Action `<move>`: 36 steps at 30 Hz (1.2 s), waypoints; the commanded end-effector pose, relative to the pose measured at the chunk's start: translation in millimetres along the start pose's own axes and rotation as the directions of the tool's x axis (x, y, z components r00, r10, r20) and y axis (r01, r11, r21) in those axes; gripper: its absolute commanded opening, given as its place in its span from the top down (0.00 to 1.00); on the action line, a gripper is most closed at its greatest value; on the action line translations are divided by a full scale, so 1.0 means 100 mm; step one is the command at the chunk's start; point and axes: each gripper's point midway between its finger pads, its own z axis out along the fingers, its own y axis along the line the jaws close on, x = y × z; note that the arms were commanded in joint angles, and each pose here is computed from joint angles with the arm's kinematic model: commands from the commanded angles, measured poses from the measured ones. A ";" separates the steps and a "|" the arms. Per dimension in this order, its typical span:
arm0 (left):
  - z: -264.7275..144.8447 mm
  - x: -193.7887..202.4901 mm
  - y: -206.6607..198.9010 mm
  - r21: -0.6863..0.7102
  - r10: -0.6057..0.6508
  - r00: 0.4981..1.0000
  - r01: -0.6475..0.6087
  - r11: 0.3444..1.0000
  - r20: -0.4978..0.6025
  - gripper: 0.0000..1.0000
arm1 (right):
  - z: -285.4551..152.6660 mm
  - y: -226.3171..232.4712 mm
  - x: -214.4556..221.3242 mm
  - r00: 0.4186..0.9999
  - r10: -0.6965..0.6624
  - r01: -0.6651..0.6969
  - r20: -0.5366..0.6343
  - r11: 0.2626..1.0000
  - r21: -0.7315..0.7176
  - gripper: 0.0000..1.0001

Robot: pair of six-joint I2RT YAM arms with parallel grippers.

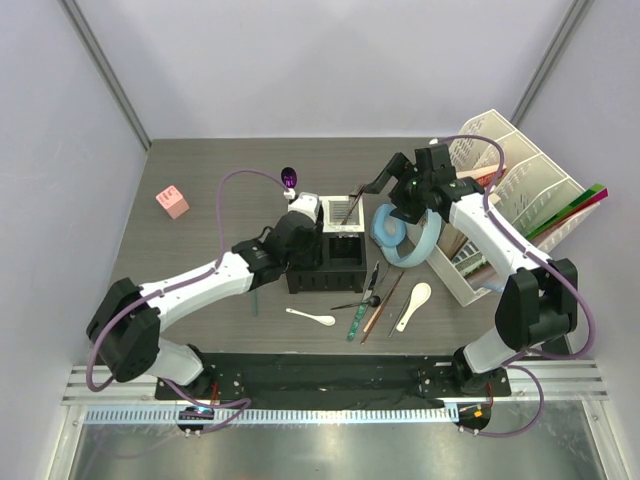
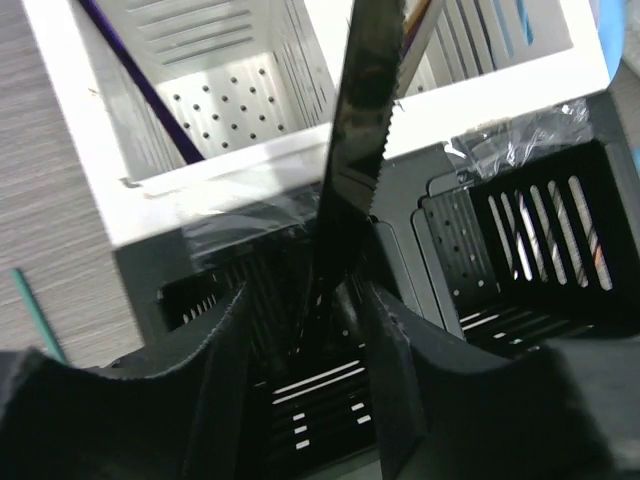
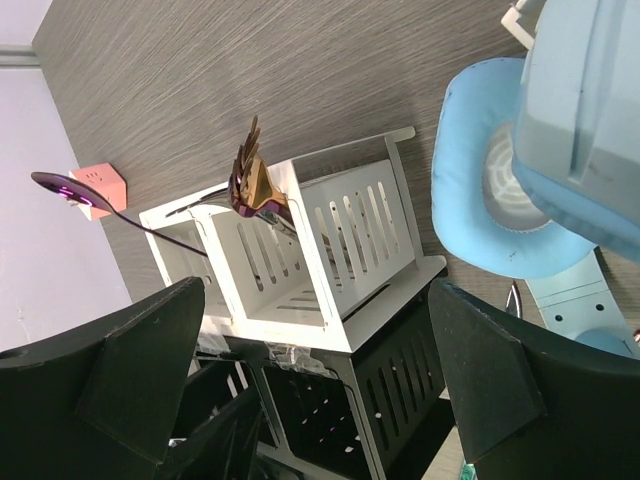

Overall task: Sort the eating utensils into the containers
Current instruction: Place the knife in the container.

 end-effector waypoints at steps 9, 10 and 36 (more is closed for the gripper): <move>-0.52 -0.72 0.30 -0.136 -0.050 0.981 0.077 0.988 0.189 0.41 | -0.04 0.11 -0.05 0.999 -0.006 0.007 0.033 1.000 -0.019 0.00; -0.53 -0.74 0.39 -0.158 -0.064 0.980 0.094 0.983 0.187 0.41 | -0.04 0.11 -0.05 0.999 -0.006 0.007 0.036 1.000 -0.018 0.00; -0.21 0.76 2.09 -0.622 -0.604 0.784 0.403 0.671 -0.143 0.47 | -0.13 -0.35 -0.20 0.998 -0.014 0.012 0.061 0.999 0.033 0.00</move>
